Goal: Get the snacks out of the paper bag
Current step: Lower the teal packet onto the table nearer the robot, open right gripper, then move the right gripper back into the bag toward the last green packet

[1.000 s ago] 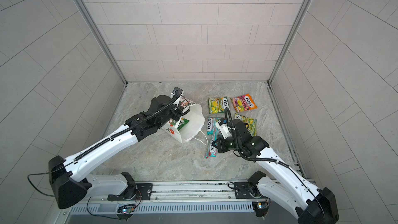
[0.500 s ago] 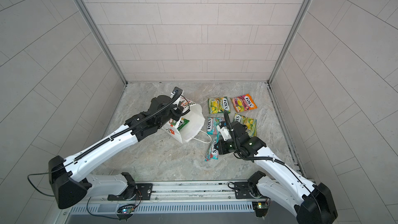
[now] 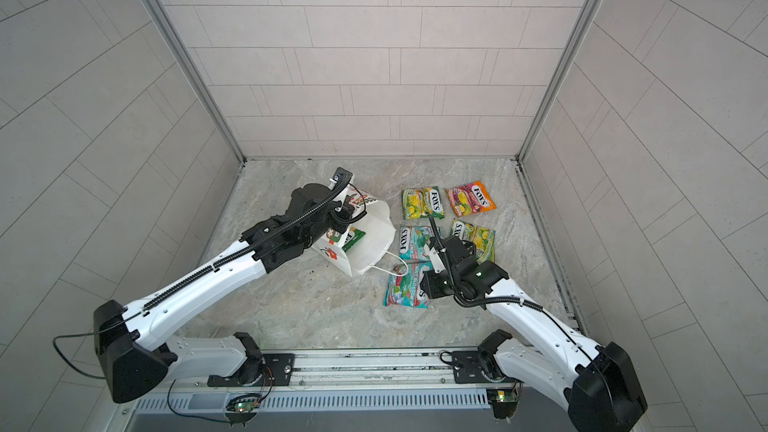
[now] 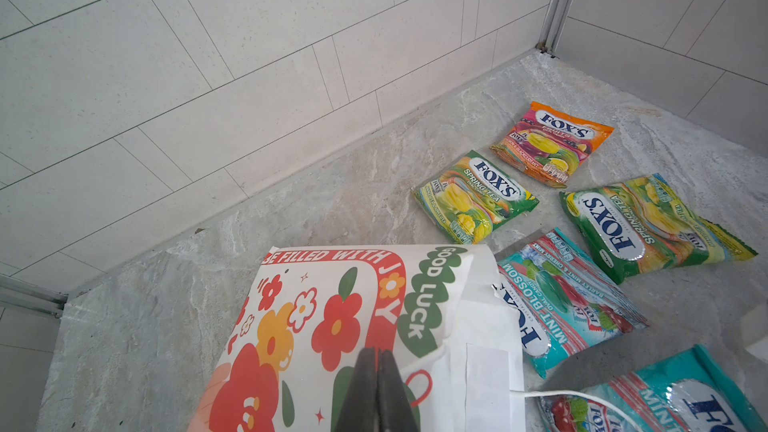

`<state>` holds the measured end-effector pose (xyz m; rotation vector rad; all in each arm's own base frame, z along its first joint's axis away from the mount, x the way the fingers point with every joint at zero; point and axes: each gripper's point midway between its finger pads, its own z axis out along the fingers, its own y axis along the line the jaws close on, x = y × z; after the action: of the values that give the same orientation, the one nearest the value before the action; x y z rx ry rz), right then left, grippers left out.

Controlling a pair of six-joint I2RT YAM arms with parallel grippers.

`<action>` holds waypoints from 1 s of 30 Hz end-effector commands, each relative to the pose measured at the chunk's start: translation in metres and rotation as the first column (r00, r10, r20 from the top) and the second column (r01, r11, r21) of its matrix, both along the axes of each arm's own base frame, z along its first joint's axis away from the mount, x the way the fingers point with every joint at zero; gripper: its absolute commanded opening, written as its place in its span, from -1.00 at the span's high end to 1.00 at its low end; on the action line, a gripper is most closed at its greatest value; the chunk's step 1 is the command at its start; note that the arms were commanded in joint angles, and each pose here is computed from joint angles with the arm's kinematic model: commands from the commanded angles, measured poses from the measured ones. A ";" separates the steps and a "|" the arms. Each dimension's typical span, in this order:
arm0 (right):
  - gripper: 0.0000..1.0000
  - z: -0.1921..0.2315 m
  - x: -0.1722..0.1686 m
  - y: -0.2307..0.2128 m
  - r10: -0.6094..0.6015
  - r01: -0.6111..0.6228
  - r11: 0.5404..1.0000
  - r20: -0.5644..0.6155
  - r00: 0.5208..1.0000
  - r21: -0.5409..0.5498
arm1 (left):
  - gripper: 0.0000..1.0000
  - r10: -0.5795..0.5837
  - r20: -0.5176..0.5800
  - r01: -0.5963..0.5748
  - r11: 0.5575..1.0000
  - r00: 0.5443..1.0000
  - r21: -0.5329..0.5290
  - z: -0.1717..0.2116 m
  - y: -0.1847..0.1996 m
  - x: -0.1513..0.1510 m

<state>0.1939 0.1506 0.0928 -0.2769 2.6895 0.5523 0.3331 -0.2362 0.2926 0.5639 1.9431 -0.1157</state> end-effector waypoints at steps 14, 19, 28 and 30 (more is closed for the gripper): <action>-0.01 0.028 0.021 -0.011 -0.105 0.104 0.995 0.148 0.983 0.013 | 1.00 -0.031 0.026 0.032 0.998 0.999 -0.054 0.015 -0.005 -0.006; -0.01 0.050 0.031 0.018 -0.114 0.084 0.979 0.157 0.981 0.186 | 1.00 -0.040 0.026 0.042 0.997 0.999 -0.068 0.016 -0.006 -0.008; 0.11 0.067 0.037 0.075 0.004 -0.049 0.952 0.147 0.989 0.301 | 1.00 -0.079 0.028 0.082 0.991 0.996 -0.105 0.020 -0.013 -0.012; 0.15 0.068 0.038 0.086 0.028 -0.074 0.948 0.153 0.988 0.308 | 1.00 -0.077 0.030 0.080 0.991 0.997 -0.109 0.021 -0.013 -0.012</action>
<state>0.2256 0.2165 0.1422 -0.2578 2.4814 0.8410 0.3249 -0.2477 0.2996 0.5912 1.9176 -0.2223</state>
